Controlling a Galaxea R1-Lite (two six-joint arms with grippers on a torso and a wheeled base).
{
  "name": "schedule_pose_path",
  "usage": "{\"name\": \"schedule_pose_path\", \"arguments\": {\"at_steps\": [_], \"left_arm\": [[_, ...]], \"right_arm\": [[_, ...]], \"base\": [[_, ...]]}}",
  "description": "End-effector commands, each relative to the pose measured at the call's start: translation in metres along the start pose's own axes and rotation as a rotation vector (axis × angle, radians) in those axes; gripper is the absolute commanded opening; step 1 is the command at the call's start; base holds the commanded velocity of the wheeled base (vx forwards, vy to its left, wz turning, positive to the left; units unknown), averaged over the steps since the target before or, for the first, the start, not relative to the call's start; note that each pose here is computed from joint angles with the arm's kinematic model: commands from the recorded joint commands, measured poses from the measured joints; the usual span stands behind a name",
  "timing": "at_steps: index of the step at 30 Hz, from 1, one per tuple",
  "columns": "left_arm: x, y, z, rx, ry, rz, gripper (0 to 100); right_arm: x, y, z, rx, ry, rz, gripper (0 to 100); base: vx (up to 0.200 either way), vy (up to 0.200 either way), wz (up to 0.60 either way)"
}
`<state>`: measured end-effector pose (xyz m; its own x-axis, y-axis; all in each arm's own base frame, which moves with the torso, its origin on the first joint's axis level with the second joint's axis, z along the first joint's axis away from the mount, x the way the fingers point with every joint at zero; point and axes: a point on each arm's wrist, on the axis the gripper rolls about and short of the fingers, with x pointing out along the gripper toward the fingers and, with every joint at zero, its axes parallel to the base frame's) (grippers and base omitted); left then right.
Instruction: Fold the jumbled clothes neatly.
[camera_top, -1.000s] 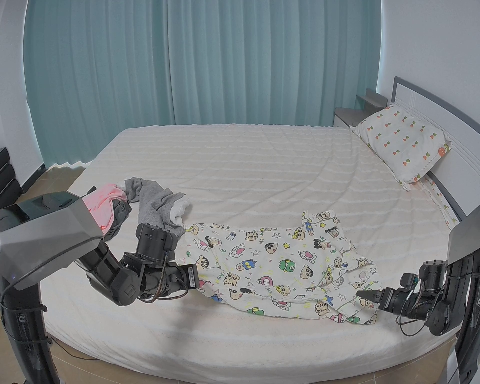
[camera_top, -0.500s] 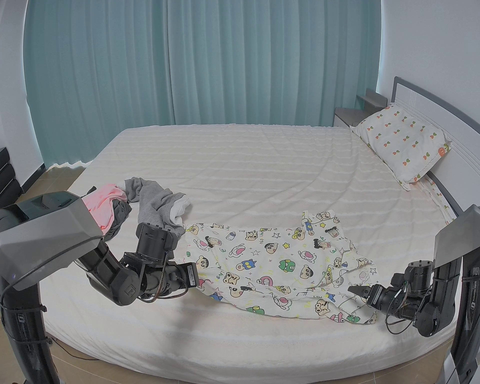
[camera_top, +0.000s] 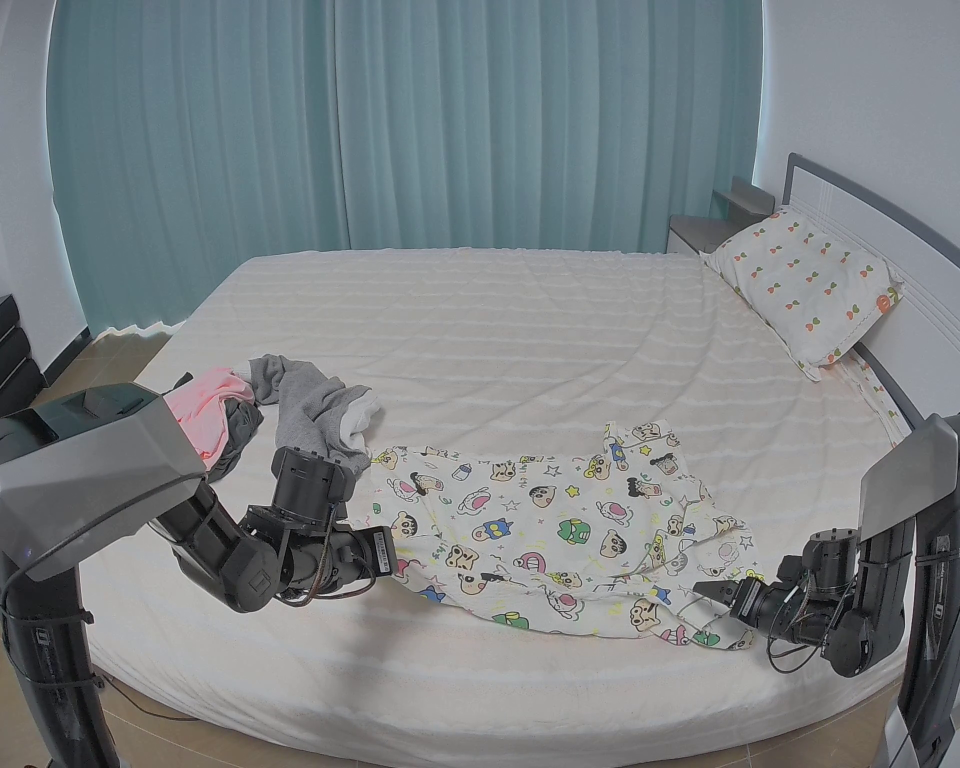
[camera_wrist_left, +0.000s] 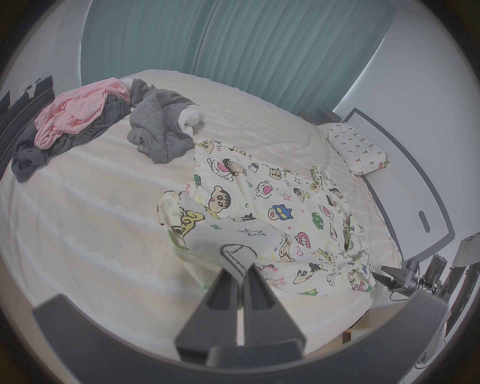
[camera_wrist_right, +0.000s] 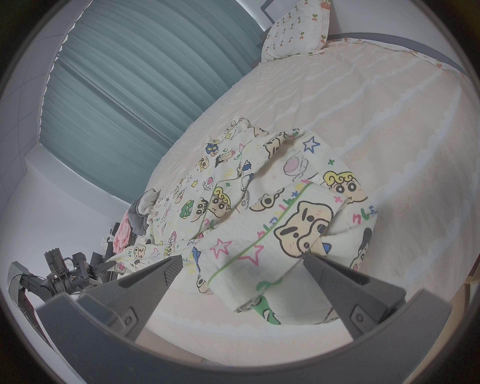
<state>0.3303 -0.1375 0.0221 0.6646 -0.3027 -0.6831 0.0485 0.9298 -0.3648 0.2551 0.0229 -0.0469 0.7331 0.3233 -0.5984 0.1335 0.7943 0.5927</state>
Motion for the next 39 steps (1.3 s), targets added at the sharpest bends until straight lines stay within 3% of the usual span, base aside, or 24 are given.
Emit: {"name": "schedule_pose_path", "arguments": {"at_steps": [1, 6, 14, 15, 27, 39], "left_arm": [[0.000, 0.000, 0.000, -0.001, -0.001, 0.000, 0], [0.000, 0.001, -0.001, -0.001, -0.001, 0.013, 0], [0.000, 0.001, -0.002, -0.001, -0.004, 0.022, 0], [0.000, 0.001, -0.002, -0.001, -0.004, 0.022, 0], [-0.004, 0.006, -0.009, 0.000, 0.018, 0.039, 0], [-0.003, 0.003, -0.009, 0.006, -0.009, 0.044, 0]], "right_arm": [[0.003, -0.004, -0.003, 0.003, 0.006, -0.019, 100], [0.015, -0.009, -0.003, -0.002, -0.031, -0.073, 100], [0.024, 0.003, -0.002, -0.026, -0.043, -0.025, 100], [0.024, 0.004, -0.001, -0.022, -0.046, -0.024, 0], [-0.002, 0.012, 0.027, 0.040, -0.166, 0.012, 0], [-0.004, 0.011, 0.009, 0.037, -0.088, -0.009, 0]], "base": [[0.000, 0.000, 0.00], [0.000, 0.000, 0.00], [0.000, 0.000, 0.00], [0.000, 0.000, 0.00], [0.000, 0.000, 0.00], [0.000, 0.000, 0.00]]}}
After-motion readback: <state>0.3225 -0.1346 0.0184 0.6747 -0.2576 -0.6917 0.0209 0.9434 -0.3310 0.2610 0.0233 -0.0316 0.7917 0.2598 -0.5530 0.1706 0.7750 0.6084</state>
